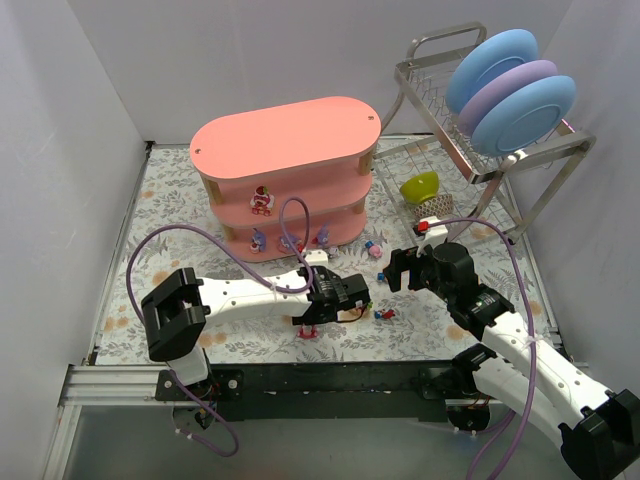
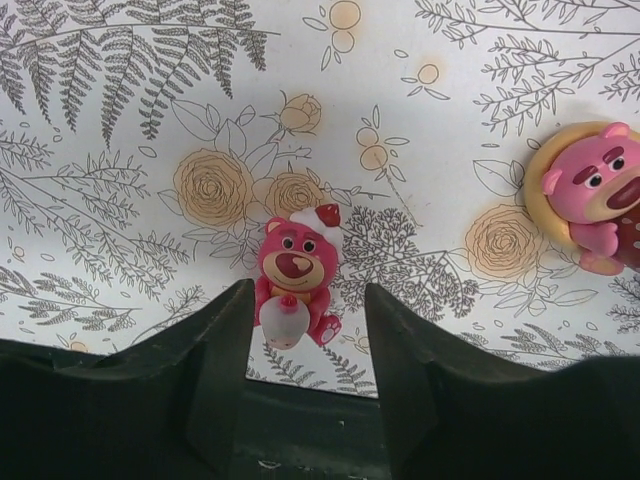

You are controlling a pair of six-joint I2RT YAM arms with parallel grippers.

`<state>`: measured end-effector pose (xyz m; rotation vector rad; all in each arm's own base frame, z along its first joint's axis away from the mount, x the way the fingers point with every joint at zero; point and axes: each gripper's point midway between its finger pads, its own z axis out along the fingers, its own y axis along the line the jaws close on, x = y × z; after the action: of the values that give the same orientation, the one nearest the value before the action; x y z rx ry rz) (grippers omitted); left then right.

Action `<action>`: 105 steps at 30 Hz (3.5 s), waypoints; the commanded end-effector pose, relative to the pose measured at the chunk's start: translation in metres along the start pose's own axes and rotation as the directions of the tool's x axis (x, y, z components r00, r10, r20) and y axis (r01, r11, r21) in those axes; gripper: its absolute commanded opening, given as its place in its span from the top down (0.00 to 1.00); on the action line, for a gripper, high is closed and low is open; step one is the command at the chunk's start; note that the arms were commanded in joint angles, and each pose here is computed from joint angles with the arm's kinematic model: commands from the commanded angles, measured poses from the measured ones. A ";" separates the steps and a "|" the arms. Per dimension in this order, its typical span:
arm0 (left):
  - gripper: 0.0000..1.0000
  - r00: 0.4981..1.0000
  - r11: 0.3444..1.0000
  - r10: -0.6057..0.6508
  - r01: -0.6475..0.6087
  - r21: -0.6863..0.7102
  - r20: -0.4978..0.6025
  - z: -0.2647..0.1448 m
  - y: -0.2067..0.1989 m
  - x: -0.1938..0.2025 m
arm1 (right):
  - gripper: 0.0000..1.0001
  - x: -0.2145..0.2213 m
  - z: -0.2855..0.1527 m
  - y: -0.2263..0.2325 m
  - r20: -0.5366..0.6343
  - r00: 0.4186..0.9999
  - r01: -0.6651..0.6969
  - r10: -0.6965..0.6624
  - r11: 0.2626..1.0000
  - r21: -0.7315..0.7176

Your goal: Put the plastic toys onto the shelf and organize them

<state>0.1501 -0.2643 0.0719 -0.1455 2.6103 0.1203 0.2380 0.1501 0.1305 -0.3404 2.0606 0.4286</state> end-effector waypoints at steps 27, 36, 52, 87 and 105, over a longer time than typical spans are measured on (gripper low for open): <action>0.44 0.991 0.996 -0.068 0.074 0.051 -0.116 0.006 0.012 0.015 | 0.04 -0.011 0.000 0.002 0.062 0.998 -0.001 0.002 1.000 -0.011; 0.51 0.988 0.991 -0.077 0.091 0.099 -0.135 0.006 0.005 0.016 | 0.04 -0.010 0.000 0.001 0.060 0.998 0.000 0.000 1.000 -0.008; 0.56 0.988 0.995 -0.062 0.073 0.071 -0.142 0.011 0.010 0.020 | 0.04 -0.011 0.000 0.001 0.064 0.998 0.000 0.001 1.000 -0.009; 1.00 0.997 0.995 -0.062 0.058 0.075 0.044 0.006 0.003 -0.024 | 0.04 -0.012 0.000 0.001 0.065 0.998 0.000 0.001 1.000 -0.006; 1.00 0.985 0.981 0.171 -0.169 0.095 -0.022 0.028 -0.008 -0.004 | 0.04 -0.009 0.001 0.001 0.058 0.998 0.002 -0.002 1.000 -0.010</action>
<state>0.1753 -0.2647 0.0533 0.0169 2.5863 0.0527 0.2378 0.1500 0.1303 -0.3375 2.0477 0.4331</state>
